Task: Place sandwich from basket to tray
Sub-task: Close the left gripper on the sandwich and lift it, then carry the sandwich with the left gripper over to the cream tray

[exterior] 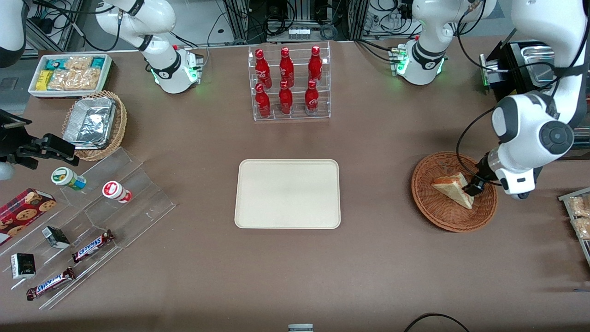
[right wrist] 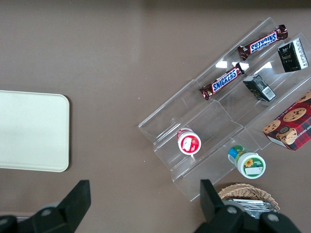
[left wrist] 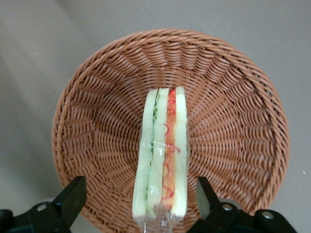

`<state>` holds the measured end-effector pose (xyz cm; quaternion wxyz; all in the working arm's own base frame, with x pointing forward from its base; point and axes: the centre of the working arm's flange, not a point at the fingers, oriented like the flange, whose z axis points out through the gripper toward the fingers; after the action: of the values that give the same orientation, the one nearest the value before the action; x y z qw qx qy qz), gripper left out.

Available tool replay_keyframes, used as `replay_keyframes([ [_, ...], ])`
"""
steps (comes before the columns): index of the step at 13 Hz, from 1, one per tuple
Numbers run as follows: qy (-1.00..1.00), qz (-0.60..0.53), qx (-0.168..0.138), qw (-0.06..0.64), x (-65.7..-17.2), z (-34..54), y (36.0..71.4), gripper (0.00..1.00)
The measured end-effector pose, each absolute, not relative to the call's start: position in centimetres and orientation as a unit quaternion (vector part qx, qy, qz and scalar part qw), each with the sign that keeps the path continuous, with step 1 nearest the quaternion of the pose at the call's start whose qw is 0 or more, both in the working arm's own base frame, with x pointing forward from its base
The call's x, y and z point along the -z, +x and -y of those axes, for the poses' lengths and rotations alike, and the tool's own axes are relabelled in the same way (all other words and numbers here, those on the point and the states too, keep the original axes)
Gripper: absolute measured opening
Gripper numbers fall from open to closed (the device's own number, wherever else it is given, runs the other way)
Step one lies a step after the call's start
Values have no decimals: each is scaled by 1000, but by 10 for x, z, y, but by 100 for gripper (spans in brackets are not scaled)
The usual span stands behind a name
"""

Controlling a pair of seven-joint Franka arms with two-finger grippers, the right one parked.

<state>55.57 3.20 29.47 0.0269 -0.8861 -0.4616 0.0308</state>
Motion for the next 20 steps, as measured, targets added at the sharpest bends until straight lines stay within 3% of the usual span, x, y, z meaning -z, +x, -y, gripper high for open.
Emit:
replay_keyframes([
  [5, -882, 471, -19, 16, -272, -31, 563, 100],
  [11, -885, 465, -26, 18, -232, -20, 556, 100],
  [12, -885, 464, -29, 20, -226, -19, 554, 96],
  [15, -887, 461, -30, 21, -224, -15, 553, 59],
  [17, -888, 458, -34, 23, -227, -13, 552, 43],
  [20, -896, 441, -48, 27, -257, -8, 557, 36],
])
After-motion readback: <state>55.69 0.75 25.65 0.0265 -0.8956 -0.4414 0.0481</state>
